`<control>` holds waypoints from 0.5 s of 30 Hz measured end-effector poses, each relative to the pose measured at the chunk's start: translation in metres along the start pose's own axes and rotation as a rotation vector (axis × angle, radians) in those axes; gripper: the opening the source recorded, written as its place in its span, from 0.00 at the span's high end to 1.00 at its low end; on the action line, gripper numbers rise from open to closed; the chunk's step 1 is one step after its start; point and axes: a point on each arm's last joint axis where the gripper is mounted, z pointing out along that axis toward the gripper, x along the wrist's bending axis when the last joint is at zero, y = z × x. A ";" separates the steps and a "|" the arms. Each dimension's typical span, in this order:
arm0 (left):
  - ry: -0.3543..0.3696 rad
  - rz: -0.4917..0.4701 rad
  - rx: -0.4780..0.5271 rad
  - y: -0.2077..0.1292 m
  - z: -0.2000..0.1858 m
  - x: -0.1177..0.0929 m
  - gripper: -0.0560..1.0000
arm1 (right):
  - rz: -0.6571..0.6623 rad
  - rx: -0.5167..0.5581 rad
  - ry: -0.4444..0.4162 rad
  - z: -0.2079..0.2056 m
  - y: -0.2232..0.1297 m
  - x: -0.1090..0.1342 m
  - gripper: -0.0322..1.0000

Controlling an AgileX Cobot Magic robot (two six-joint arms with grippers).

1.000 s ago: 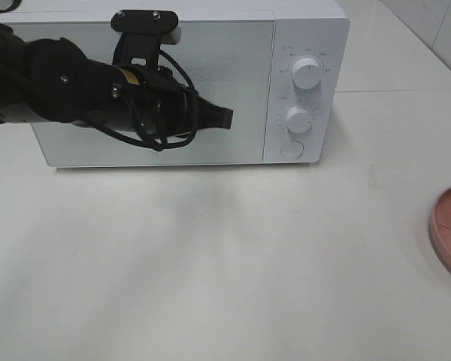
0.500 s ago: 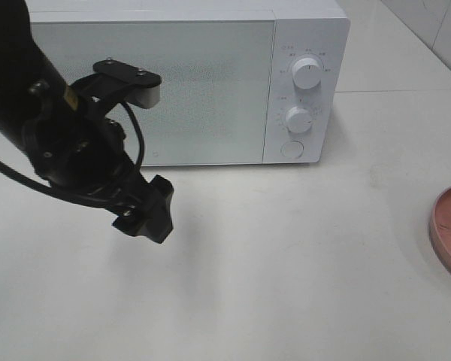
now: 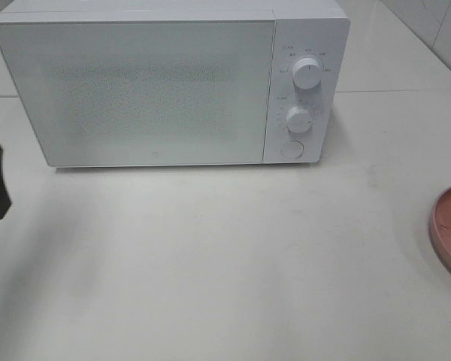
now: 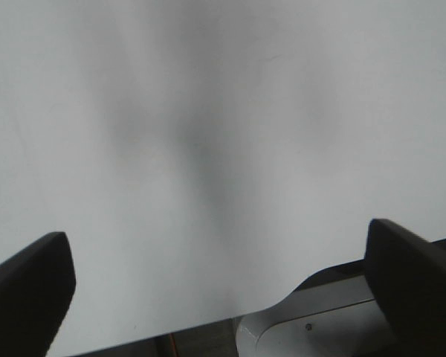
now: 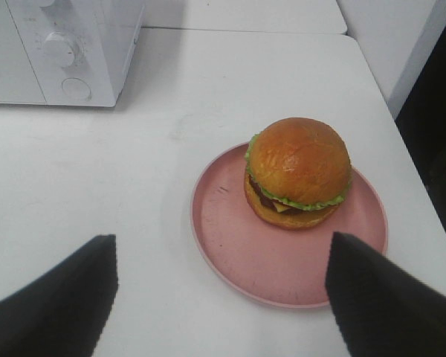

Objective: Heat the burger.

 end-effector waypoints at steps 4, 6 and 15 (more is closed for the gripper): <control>0.009 -0.100 0.013 -0.020 -0.001 0.022 0.02 | 0.000 0.000 0.000 0.000 0.000 0.000 0.24; 0.012 -0.172 0.015 -0.043 -0.002 0.033 0.02 | 0.000 0.000 0.000 0.000 0.000 0.000 0.24; 0.019 -0.193 -0.094 -0.117 -0.010 0.026 0.02 | 0.000 0.000 0.000 0.000 0.000 0.000 0.24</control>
